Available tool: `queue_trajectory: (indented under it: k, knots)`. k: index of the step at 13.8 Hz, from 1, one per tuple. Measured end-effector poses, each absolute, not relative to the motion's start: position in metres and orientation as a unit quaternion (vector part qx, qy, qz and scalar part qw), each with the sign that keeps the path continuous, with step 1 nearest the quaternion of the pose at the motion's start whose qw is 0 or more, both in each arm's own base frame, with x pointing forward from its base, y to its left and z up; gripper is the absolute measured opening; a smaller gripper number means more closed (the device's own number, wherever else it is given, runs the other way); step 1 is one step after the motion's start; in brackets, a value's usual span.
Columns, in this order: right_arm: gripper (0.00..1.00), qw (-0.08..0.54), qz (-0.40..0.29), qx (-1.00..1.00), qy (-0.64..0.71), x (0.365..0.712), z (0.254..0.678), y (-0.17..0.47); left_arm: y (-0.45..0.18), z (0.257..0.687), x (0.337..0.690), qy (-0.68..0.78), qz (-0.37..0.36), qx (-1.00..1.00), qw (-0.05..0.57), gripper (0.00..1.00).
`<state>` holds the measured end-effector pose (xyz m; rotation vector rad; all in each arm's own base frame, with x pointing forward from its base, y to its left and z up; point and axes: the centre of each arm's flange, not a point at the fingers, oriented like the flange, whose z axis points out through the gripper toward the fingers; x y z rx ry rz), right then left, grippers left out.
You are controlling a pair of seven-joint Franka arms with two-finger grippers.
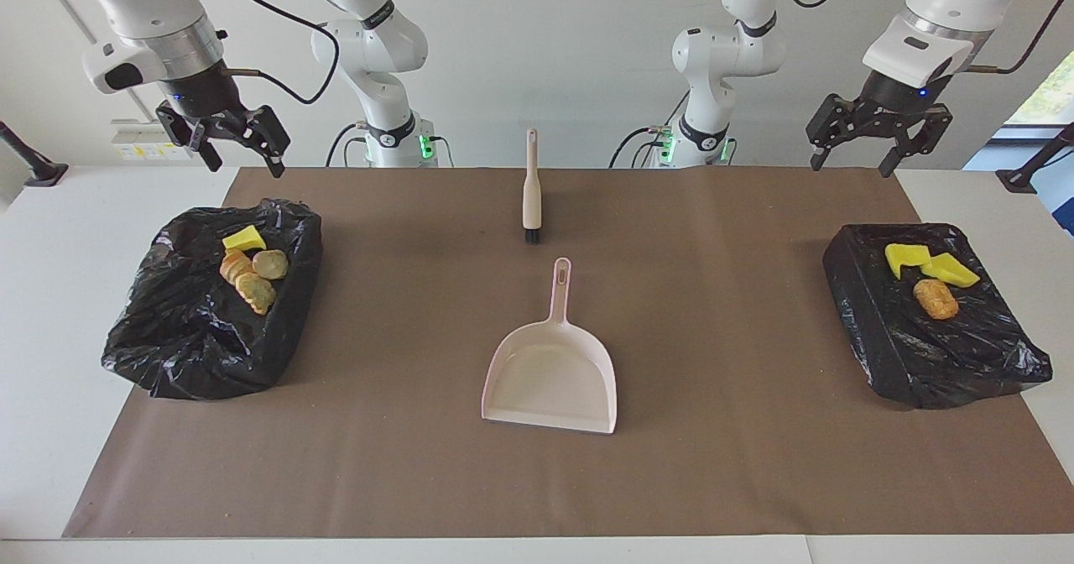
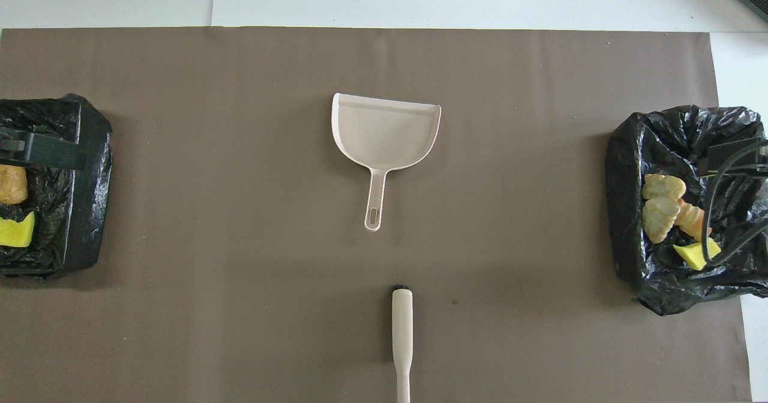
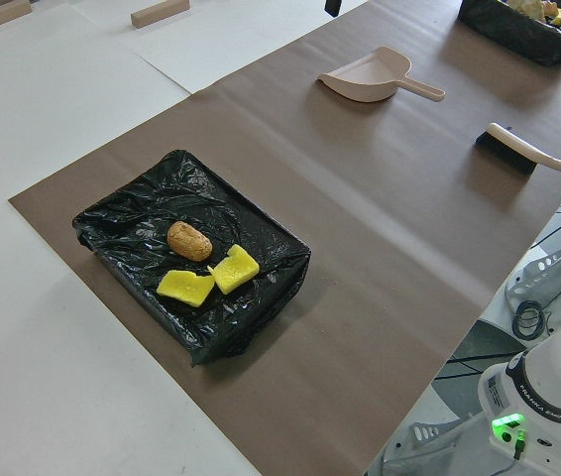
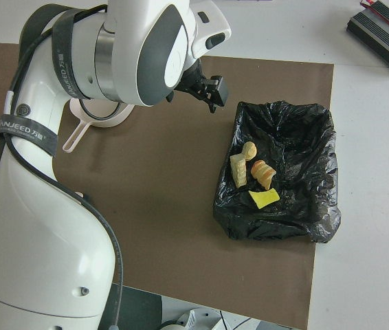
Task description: Sweep and dump trash in bin
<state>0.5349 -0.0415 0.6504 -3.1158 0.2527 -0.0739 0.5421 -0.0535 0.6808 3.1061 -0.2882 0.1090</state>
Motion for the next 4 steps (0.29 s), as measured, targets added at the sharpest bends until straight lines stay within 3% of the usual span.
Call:
queue_trajectory:
  k: [4]
  knots:
    - [1.00,0.007,-0.024,-0.996,0.081,0.5349,0.6504,-0.0415,-0.0603,0.6841,0.5402,-0.102,0.035,0.994,0.010,1.00]
